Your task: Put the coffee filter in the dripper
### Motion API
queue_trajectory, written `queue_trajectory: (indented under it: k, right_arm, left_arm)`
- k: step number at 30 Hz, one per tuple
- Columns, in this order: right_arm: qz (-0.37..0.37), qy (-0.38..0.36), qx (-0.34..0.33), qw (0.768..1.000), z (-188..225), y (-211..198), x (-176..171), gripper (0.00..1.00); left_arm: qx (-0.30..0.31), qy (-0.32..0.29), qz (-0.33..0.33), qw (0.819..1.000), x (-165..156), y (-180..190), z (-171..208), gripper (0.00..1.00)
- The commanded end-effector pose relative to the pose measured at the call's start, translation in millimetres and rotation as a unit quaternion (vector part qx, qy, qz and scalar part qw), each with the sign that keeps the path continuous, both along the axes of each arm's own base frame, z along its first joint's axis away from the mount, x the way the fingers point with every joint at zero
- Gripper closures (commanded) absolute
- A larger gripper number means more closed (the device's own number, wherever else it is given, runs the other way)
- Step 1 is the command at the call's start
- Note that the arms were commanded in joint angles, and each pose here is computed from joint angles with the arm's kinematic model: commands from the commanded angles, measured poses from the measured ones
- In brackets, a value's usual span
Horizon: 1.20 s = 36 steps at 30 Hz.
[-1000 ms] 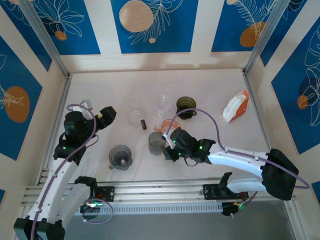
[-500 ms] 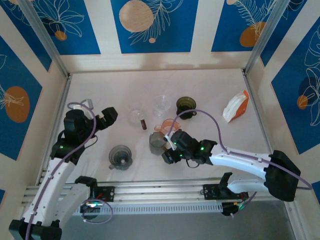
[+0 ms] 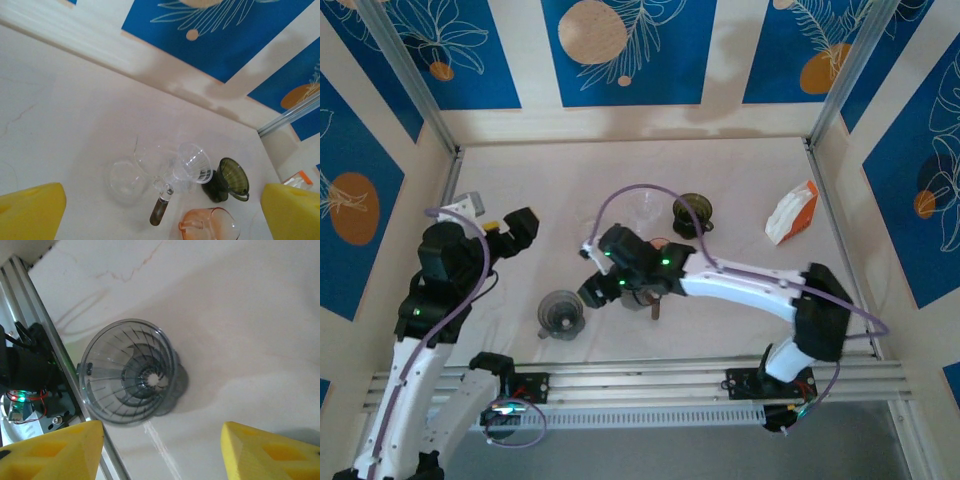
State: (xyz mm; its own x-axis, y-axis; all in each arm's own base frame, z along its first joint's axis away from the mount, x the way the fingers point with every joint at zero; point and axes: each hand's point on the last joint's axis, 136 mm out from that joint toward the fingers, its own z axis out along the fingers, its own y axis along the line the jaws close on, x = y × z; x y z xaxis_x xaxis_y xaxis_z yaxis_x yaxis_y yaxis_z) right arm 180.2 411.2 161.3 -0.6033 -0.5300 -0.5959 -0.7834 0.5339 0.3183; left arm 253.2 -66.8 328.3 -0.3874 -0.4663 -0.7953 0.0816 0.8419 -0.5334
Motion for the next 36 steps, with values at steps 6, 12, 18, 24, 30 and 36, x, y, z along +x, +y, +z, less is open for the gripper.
queue_trajectory:
  k: [6,12,18,24,30,36]
  right_arm:
    - [0.037,0.049,-0.039,0.997,-43.2,38.9,0.1,0.36]
    - [0.050,0.072,-0.058,0.995,-64.9,49.1,-4.5,0.44]
    - [0.050,0.076,-0.067,0.994,-73.4,51.3,-3.7,0.67]
    - [0.055,0.071,-0.050,0.995,-60.2,56.0,-3.7,0.89]
    - [0.049,0.062,-0.016,0.997,-21.6,45.3,-3.5,1.00]
    - [0.016,0.066,0.004,0.998,31.9,-0.3,0.3,1.00]
  left_arm:
    - [0.016,-0.010,0.006,1.000,-13.2,5.9,6.5,0.00]
    - [0.017,-0.006,0.007,1.000,-13.6,6.6,0.8,0.00]
    - [0.015,0.000,0.001,1.000,-13.0,3.9,-4.1,0.00]
    - [0.015,0.002,0.000,1.000,-12.4,3.5,-5.7,0.00]
    - [0.019,-0.002,0.002,1.000,-11.5,4.6,-2.5,0.00]
    - [0.020,-0.014,0.004,1.000,-11.3,5.2,5.1,0.00]
